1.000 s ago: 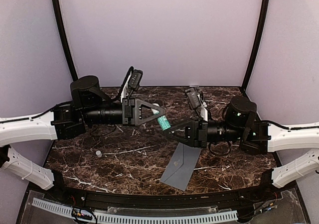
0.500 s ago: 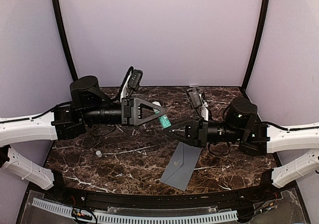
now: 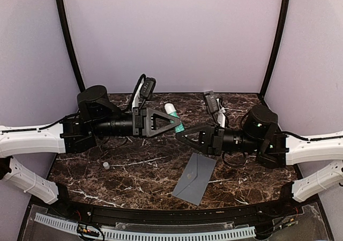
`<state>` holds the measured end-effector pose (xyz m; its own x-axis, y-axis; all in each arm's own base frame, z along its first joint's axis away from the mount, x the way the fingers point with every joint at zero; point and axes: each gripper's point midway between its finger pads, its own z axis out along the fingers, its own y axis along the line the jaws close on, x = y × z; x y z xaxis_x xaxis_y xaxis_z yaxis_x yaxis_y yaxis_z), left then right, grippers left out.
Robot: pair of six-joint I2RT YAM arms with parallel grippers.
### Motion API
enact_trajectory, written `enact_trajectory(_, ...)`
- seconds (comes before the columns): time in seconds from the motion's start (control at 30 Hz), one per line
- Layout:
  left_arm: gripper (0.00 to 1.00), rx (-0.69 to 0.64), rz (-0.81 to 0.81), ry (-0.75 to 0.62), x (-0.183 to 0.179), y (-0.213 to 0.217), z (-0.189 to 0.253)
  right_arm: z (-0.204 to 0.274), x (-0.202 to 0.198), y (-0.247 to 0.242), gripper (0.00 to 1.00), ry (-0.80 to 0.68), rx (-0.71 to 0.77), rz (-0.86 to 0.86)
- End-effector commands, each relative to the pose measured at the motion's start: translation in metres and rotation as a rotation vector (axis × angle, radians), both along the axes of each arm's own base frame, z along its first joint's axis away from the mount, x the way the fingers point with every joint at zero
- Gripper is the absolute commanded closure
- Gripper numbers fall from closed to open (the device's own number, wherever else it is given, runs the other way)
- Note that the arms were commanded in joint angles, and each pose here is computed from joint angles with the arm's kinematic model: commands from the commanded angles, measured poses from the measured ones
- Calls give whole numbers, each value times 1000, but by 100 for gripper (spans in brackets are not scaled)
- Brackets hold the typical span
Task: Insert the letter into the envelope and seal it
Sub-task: Screw the solid glue.
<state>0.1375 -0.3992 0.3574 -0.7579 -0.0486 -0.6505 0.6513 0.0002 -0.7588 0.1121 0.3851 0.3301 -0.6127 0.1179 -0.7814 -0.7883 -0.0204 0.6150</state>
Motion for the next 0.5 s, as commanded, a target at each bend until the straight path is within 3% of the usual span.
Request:
enact_trajectory(0.0,67,-58,4,-17,-1,1,11,6,2,-1,100,-5,35,-7)
enact_trajectory(0.13,77,-69,4,-4,0,0,10,4,2,-1,99,2,30,-7)
enact_trajectory(0.47,80,-85,1,21,1,-2,9,-1,0,-2,98,13,18,-2)
